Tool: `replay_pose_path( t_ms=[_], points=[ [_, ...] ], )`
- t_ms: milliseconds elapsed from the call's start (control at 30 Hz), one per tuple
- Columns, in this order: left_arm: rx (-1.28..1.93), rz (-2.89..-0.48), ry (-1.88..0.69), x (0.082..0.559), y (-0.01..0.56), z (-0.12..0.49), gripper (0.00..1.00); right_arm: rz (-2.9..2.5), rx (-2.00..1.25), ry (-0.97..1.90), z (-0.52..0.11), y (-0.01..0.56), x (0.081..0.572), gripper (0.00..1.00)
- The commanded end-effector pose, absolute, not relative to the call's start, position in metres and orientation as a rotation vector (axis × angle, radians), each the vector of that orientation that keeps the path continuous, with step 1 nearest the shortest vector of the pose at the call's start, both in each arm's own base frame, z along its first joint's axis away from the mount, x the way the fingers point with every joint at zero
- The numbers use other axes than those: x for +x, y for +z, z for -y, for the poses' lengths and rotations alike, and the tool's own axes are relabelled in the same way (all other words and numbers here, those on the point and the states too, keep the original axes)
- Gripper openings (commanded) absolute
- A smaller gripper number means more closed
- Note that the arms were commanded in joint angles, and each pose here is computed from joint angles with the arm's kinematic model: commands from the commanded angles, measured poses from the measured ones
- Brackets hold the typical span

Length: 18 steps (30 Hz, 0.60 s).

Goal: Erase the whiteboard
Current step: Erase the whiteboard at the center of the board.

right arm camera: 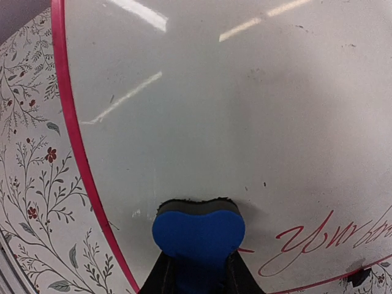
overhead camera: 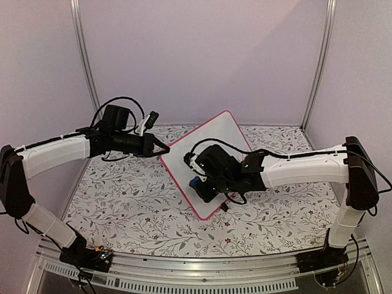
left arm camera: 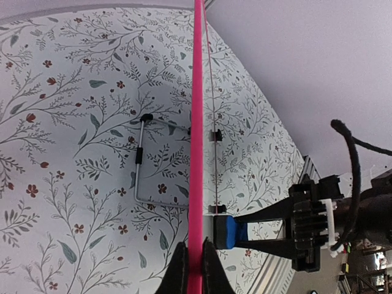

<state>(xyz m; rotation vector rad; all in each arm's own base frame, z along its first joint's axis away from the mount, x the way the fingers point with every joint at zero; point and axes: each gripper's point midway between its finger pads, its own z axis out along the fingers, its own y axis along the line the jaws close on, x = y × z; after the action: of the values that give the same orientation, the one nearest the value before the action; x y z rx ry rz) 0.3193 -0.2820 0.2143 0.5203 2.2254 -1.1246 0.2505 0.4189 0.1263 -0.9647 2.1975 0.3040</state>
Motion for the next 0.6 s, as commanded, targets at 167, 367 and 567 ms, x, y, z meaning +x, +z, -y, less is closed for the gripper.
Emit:
replay_pose_path(
  t_ms=[167, 367, 567],
  points=[
    [0.592, -2.136, -1.149, 0.311, 0.234, 0.287, 0.00, -2.360, -0.958, 0.296, -0.384, 0.080, 0.225, 0.00],
    [0.588, -2.149, -1.145, 0.312, 0.229, 0.288, 0.00, -2.316, -0.927, 0.276, -0.383, 0.103, 0.231, 0.00],
    [0.588, -2.163, -1.157, 0.313, 0.224, 0.289, 0.00, -2.198, -0.901, 0.213, -0.392, 0.154, 0.254, 0.00]
  ],
)
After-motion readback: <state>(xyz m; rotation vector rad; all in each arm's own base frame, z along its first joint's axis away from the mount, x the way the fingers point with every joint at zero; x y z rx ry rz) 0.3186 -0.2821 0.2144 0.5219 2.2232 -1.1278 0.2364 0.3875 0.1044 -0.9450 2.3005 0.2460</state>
